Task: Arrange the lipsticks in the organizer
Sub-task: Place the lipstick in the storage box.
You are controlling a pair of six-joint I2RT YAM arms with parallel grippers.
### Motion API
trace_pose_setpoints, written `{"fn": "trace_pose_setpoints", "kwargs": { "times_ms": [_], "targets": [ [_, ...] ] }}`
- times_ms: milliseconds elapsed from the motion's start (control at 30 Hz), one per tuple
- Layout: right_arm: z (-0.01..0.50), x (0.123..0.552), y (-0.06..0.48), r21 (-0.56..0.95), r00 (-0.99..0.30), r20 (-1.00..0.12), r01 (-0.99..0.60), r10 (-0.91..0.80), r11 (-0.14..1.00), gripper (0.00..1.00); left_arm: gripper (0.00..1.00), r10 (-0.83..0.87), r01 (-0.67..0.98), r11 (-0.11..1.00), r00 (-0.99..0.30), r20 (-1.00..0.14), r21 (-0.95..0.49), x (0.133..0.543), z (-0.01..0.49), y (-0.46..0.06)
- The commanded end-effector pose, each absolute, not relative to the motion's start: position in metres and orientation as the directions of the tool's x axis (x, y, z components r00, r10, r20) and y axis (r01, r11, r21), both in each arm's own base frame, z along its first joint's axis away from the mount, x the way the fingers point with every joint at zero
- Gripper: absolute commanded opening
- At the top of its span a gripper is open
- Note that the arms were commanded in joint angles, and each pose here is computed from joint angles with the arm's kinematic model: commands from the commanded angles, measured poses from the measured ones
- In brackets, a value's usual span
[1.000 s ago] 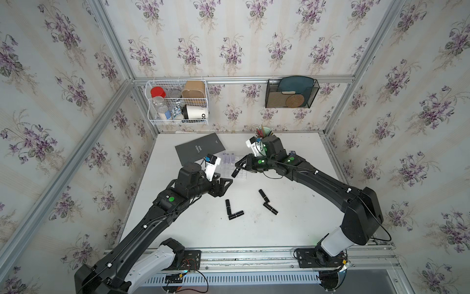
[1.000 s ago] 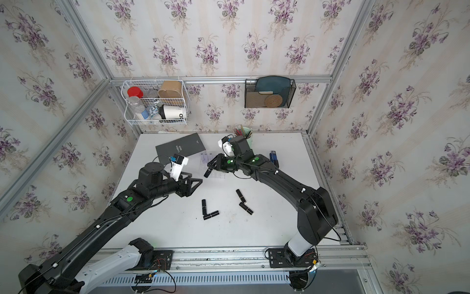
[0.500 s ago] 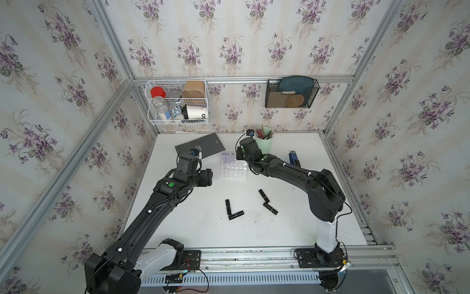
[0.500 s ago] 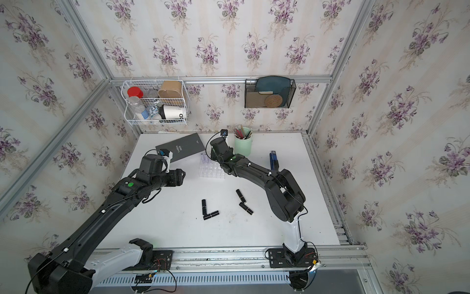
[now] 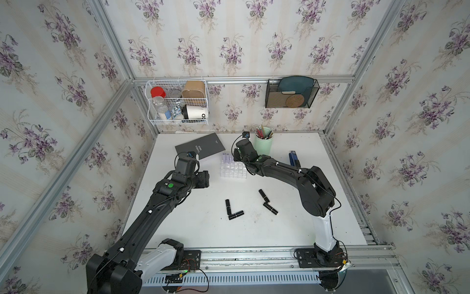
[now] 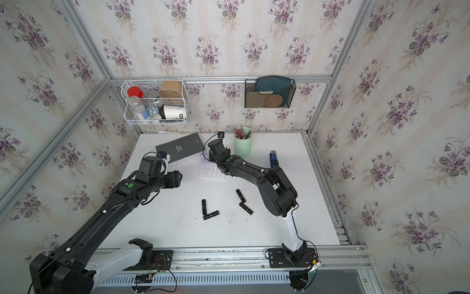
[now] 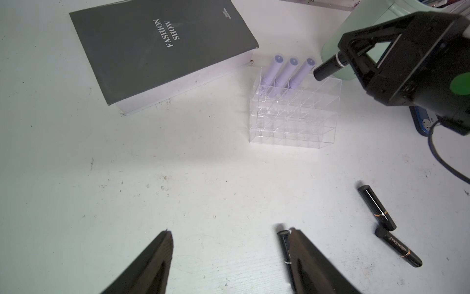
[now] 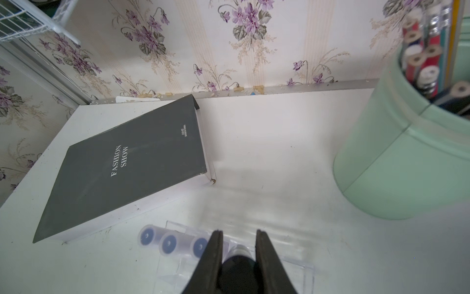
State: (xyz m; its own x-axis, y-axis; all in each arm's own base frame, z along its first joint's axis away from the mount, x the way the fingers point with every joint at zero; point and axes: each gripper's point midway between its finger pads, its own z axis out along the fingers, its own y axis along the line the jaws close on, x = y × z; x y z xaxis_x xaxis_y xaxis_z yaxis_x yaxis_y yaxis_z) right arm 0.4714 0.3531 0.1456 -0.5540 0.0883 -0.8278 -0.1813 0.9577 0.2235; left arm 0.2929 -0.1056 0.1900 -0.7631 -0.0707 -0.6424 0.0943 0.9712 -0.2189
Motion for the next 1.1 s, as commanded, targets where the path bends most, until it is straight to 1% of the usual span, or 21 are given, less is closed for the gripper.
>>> {"fn": "trace_pose_setpoints", "kwargs": {
  "times_ms": [0, 633, 767, 800, 833, 967, 1067],
  "targets": [
    [0.147, 0.474, 0.358, 0.249, -0.545, -0.831, -0.186, 0.111, 0.951, 0.05, 0.75, -0.076, 0.104, 0.967, -0.754, -0.652, -0.232, 0.296, 0.193, -0.108],
    [0.116, 0.472, 0.358, 0.234, -0.590, -0.802, -0.170, 0.091, 0.957, 0.05, 0.74, -0.083, 0.109, 0.964, -0.746, -0.661, -0.244, 0.293, 0.194, -0.108],
    [0.113, 0.471, 0.359, 0.229, -0.596, -0.798, -0.172, 0.084, 0.958, 0.07, 0.74, -0.086, 0.109, 0.963, -0.745, -0.662, -0.248, 0.293, 0.195, -0.108],
    [0.112, 0.472, 0.360, 0.228, -0.600, -0.796, -0.173, 0.081, 0.958, 0.09, 0.74, -0.086, 0.109, 0.963, -0.744, -0.662, -0.248, 0.293, 0.195, -0.108],
    [0.111, 0.472, 0.360, 0.224, -0.604, -0.793, -0.176, 0.075, 0.959, 0.13, 0.74, -0.088, 0.107, 0.963, -0.745, -0.662, -0.248, 0.293, 0.195, -0.107],
    [0.123, 0.472, 0.364, 0.234, -0.606, -0.792, -0.192, 0.072, 0.953, 0.36, 0.74, -0.093, 0.103, 0.963, -0.745, -0.661, -0.251, 0.292, 0.196, -0.107],
    [0.136, 0.468, 0.362, 0.245, -0.606, -0.792, -0.195, 0.080, 0.950, 0.46, 0.79, -0.114, 0.070, 0.966, -0.745, -0.657, -0.247, 0.292, 0.197, -0.102]
  ]
}}
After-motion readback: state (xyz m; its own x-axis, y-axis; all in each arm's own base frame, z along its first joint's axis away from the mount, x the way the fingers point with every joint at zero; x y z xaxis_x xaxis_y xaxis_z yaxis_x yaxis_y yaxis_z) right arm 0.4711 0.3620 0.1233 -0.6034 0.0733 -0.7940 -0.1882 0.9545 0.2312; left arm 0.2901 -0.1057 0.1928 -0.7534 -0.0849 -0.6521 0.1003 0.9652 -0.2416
